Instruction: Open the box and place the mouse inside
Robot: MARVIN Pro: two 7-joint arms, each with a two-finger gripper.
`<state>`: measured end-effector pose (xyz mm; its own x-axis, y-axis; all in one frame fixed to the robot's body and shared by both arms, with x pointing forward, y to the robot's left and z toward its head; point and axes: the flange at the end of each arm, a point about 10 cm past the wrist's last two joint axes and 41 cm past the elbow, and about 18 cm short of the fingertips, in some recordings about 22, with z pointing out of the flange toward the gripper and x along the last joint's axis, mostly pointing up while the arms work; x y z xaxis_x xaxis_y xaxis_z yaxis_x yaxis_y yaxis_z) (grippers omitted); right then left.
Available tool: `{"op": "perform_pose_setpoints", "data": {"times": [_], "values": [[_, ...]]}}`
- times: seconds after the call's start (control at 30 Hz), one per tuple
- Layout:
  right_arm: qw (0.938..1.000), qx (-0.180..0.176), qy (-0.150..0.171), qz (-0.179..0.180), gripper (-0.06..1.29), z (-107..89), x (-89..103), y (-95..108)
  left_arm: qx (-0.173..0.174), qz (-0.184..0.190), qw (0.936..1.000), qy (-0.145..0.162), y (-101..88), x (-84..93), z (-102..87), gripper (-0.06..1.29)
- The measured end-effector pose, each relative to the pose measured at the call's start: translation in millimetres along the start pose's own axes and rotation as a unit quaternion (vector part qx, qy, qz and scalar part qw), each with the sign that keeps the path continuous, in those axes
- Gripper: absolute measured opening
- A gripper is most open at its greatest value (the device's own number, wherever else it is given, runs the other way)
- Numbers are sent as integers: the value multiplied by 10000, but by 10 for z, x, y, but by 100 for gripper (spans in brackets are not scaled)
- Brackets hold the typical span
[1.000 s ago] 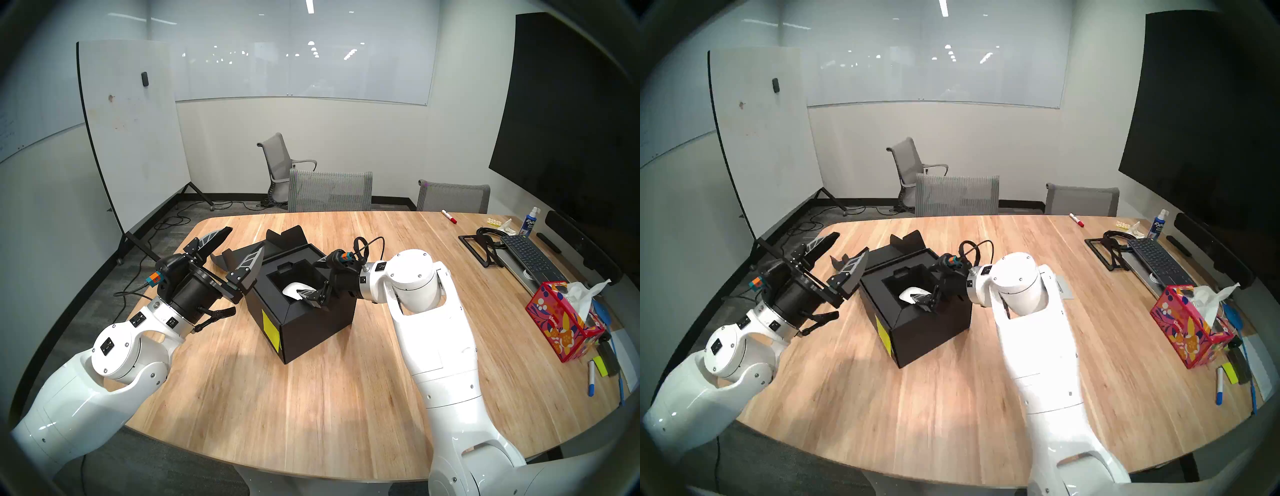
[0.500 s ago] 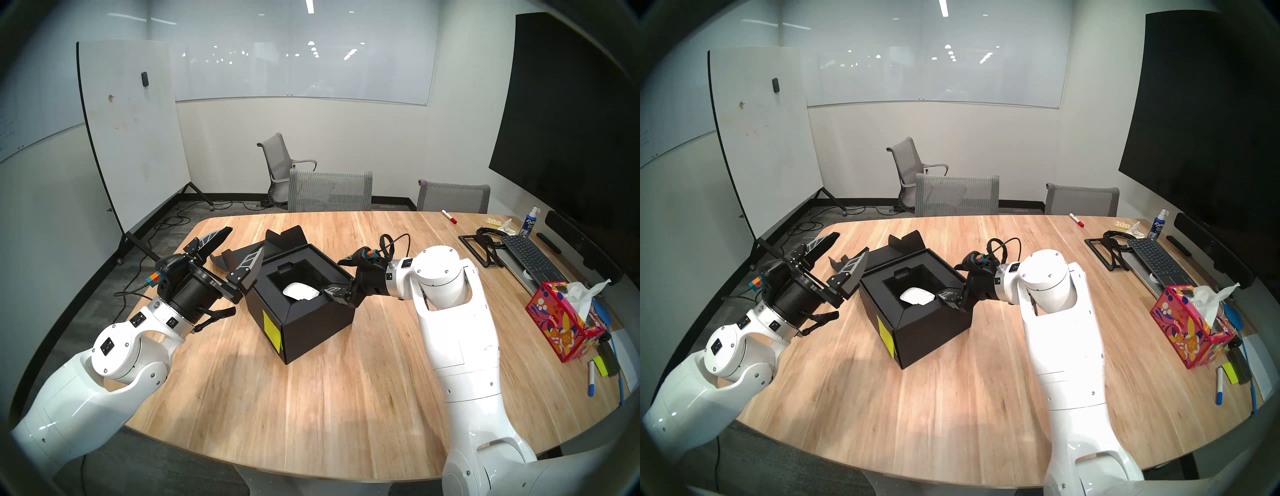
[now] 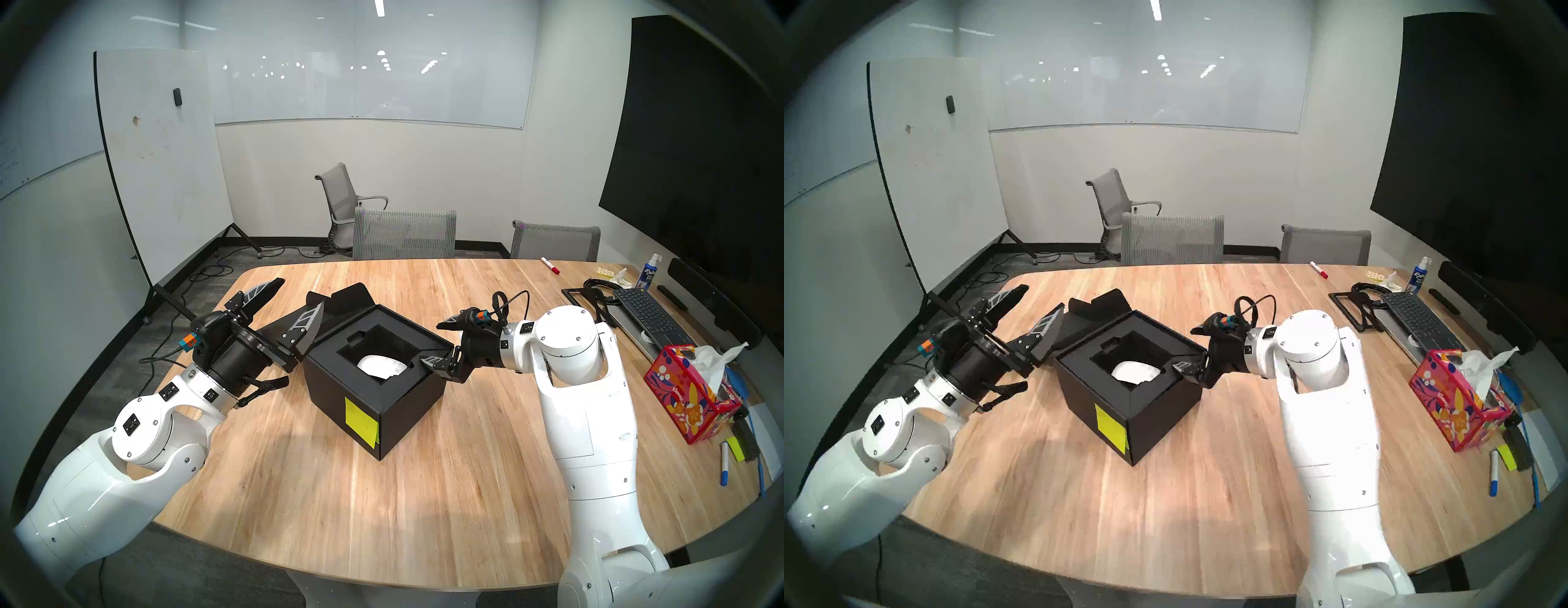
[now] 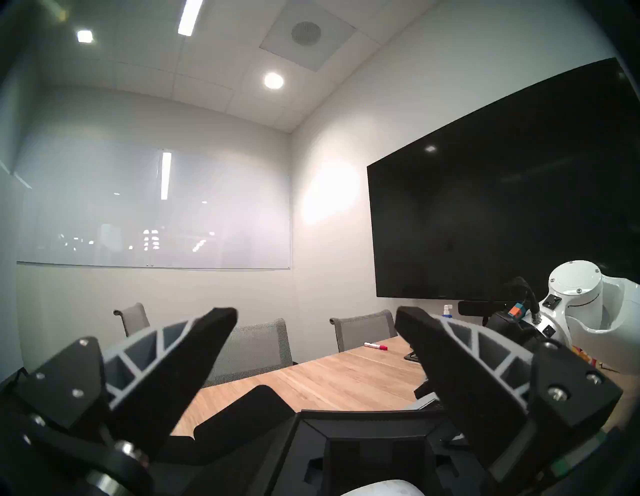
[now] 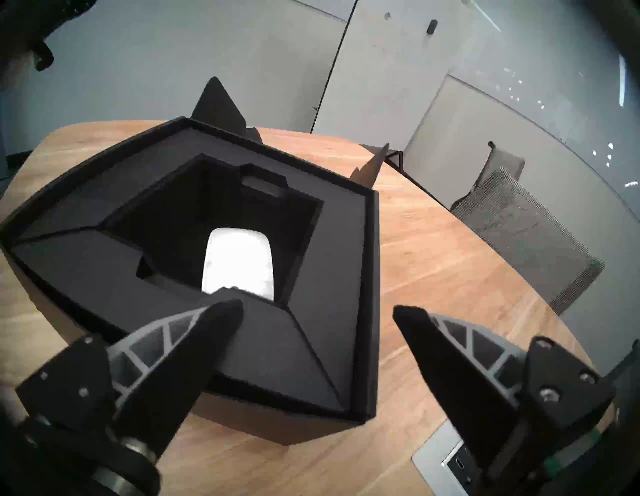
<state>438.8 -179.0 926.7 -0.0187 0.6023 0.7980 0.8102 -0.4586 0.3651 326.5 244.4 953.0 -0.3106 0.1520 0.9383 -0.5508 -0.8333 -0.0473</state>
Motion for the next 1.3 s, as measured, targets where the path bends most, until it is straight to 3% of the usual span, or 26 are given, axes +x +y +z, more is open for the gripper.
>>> {"op": "perform_pose_setpoints", "data": {"times": [0.83, 1.3], "values": [[9972, -621, -351, 209, 119, -563, -540, 309, -1, 0, 10000, -1, 1, -1, 0, 125], [9958, -814, 146, 398, 119, -263, -391, 255, -1, 0, 10000, 0, 1, 0, 0, 125]]}}
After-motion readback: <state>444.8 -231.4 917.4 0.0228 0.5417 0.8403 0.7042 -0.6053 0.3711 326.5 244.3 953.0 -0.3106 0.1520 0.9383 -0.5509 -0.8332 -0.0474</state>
